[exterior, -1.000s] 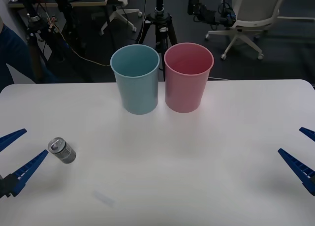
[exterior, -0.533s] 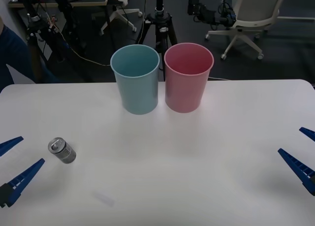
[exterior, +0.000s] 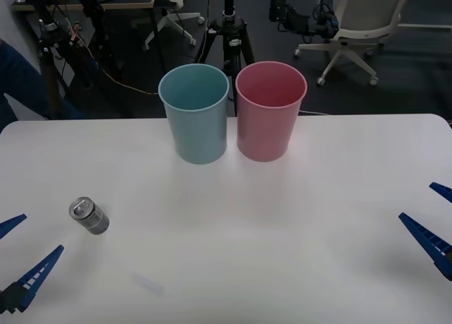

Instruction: Grasp the object on the table and drop it into the matching bin: aluminum can to the light blue bin, PET bottle to the pink bin.

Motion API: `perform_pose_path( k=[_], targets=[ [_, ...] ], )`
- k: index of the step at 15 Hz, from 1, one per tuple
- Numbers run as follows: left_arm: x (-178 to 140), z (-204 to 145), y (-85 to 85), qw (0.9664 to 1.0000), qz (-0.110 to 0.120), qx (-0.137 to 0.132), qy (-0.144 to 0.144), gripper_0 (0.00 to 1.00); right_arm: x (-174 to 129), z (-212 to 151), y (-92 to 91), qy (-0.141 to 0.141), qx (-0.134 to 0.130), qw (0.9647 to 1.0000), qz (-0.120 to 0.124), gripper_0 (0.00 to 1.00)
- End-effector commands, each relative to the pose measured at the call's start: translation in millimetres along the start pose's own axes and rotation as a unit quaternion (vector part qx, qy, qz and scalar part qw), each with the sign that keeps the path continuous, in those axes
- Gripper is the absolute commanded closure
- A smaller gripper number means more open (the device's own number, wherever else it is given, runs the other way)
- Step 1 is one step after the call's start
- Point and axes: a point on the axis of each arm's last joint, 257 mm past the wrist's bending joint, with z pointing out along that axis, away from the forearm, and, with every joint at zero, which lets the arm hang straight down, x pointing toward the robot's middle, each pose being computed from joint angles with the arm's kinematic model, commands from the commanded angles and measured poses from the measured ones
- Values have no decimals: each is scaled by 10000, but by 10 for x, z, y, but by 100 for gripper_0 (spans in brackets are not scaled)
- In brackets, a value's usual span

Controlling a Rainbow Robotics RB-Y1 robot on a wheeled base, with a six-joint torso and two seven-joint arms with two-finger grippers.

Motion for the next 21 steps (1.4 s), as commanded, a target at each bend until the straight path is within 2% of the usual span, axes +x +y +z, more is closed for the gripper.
perform_pose_path(
  k=[1, 2, 5, 6, 8, 13, 21],
  targets=[
    [198, 36, 45, 9999, 145, -12, 81, 0, 0, 0, 0, 0, 0, 10000, 0, 0],
    [297, 66, 48, 9997, 201, -2, 134, 0, 0, 0, 0, 0, 0, 10000, 0, 0],
    [478, 141, 18, 9999, 31, 14, 114, 0, 0, 0, 0, 0, 0, 10000, 0, 0],
    [536, 162, 9, 9999, 88, -2, 48, 0, 0, 0, 0, 0, 0, 10000, 0, 0],
    [602, 198, 108, 9997, 233, -94, 48, 0, 0, 0, 0, 0, 0, 10000, 0, 0],
    [750, 338, 306, 9996, 33, -286, 73, 0, 0, 0, 0, 0, 0, 10000, 0, 0],
    [883, 794, 392, 9988, -90, -443, 203, 0, 0, 0, 0, 0, 0, 10000, 0, 0]
  ],
)
